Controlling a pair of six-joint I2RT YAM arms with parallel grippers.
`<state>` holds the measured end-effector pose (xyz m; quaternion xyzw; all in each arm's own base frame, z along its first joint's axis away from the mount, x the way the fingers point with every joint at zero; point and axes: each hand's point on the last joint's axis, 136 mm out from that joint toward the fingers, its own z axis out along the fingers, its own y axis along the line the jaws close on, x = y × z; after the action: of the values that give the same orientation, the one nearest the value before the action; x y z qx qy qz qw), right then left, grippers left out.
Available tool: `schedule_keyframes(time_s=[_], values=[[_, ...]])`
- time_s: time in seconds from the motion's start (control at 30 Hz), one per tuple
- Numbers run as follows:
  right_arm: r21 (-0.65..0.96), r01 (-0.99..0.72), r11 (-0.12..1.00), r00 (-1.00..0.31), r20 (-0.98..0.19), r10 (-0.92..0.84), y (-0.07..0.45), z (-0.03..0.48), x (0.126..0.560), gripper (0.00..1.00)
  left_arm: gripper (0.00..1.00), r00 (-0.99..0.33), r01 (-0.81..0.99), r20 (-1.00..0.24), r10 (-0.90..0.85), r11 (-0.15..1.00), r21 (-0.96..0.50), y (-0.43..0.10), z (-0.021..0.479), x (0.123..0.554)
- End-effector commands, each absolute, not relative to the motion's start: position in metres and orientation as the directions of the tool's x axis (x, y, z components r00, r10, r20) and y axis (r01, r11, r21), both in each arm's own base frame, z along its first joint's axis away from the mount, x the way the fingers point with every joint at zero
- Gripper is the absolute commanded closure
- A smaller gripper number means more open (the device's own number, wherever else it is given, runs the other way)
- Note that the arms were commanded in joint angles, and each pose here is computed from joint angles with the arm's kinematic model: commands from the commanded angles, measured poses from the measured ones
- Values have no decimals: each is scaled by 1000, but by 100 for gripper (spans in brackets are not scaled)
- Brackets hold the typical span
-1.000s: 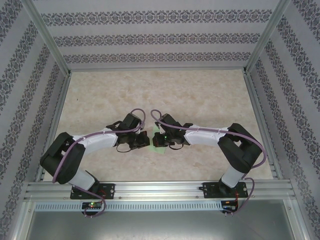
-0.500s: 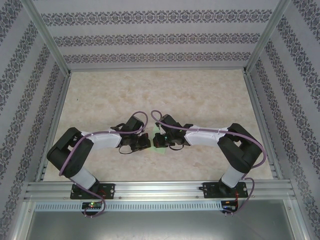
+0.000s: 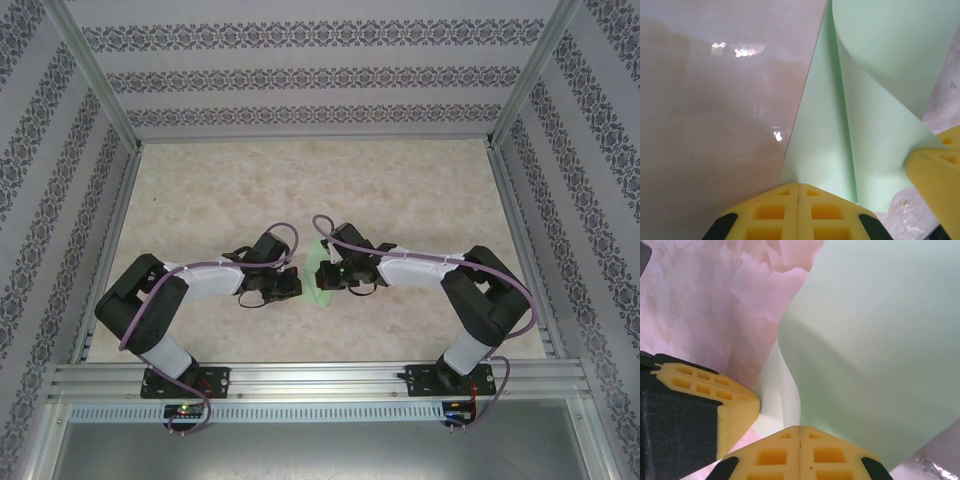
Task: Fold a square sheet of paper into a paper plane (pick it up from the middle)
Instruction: Fold the triangle a second time at the center of the table.
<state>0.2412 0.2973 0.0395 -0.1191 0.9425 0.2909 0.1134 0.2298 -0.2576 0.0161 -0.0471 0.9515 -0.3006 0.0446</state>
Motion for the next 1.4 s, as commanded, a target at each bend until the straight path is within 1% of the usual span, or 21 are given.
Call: schedule_keyframes(time_s=[0.0, 0.13, 0.23, 0.4, 0.67, 1.03, 1.27, 1.37], values=[[531, -350, 771, -931, -291, -222, 292, 49, 234, 100, 100, -996, -62, -27, -86, 874, -481, -244, -5, 218], [517, -383, 765, -922, -270, -278, 282, 46, 229, 100, 100, -997, -54, -28, -77, 870, -491, -248, -2, 220], [491, -381, 784, -922, -264, -283, 271, 41, 236, 100, 100, -997, -53, -29, -76, 871, -489, -249, -1, 220], [474, -402, 784, -914, -257, -313, 270, 36, 244, 100, 100, -997, -46, -33, -70, 874, -485, -249, 0, 220], [485, -430, 761, -901, -285, -328, 275, 40, 251, 99, 100, -997, -40, -35, -65, 876, -480, -250, 2, 222], [434, -492, 755, -869, -298, -395, 272, 29, 257, 99, 100, -998, -33, -38, -58, 879, -476, -250, 3, 222], [383, -542, 748, -835, -346, -429, 271, 30, 268, 99, 100, -998, -32, -38, -57, 880, -473, -250, 4, 222], [352, -554, 754, -827, -341, -447, 267, 27, 271, 100, 100, -998, -30, -39, -56, 879, -475, -251, 5, 223]])
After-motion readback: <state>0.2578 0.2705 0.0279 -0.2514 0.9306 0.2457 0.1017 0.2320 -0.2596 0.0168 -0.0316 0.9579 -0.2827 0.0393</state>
